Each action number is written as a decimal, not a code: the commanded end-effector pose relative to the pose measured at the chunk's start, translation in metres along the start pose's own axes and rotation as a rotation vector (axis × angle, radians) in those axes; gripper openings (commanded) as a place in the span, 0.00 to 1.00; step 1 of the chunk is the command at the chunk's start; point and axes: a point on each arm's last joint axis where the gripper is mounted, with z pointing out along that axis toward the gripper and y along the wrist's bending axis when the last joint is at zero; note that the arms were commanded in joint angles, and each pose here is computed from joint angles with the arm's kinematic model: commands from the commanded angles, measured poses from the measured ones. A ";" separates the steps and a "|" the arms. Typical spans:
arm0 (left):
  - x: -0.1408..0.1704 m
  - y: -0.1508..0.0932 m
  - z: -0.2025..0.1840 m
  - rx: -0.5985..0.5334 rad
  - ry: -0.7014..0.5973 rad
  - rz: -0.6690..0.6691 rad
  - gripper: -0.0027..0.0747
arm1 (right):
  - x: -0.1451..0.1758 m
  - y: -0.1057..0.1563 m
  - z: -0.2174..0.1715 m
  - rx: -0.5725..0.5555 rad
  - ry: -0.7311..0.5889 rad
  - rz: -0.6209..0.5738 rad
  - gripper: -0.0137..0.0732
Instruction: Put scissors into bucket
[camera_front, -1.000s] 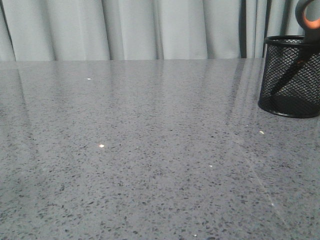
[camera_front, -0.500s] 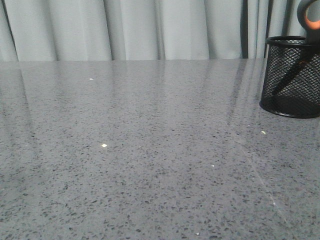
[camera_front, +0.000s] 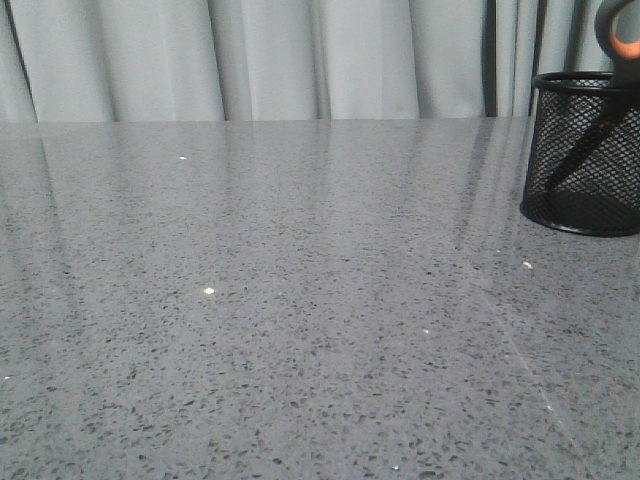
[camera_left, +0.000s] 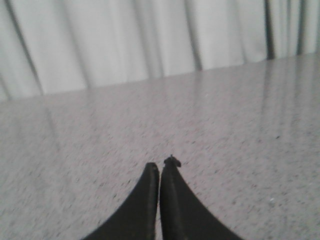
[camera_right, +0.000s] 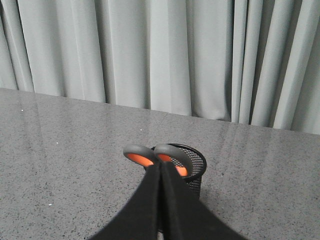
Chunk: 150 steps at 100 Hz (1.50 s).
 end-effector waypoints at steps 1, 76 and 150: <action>0.006 0.004 -0.002 -0.067 0.028 -0.054 0.01 | -0.014 -0.001 -0.001 0.011 -0.093 -0.002 0.09; 0.031 0.009 -0.016 -0.202 0.149 -0.154 0.01 | -0.014 -0.001 -0.001 0.011 -0.093 -0.002 0.09; 0.031 0.009 -0.016 -0.202 0.149 -0.154 0.01 | 0.021 -0.005 0.003 0.155 -0.109 -0.060 0.09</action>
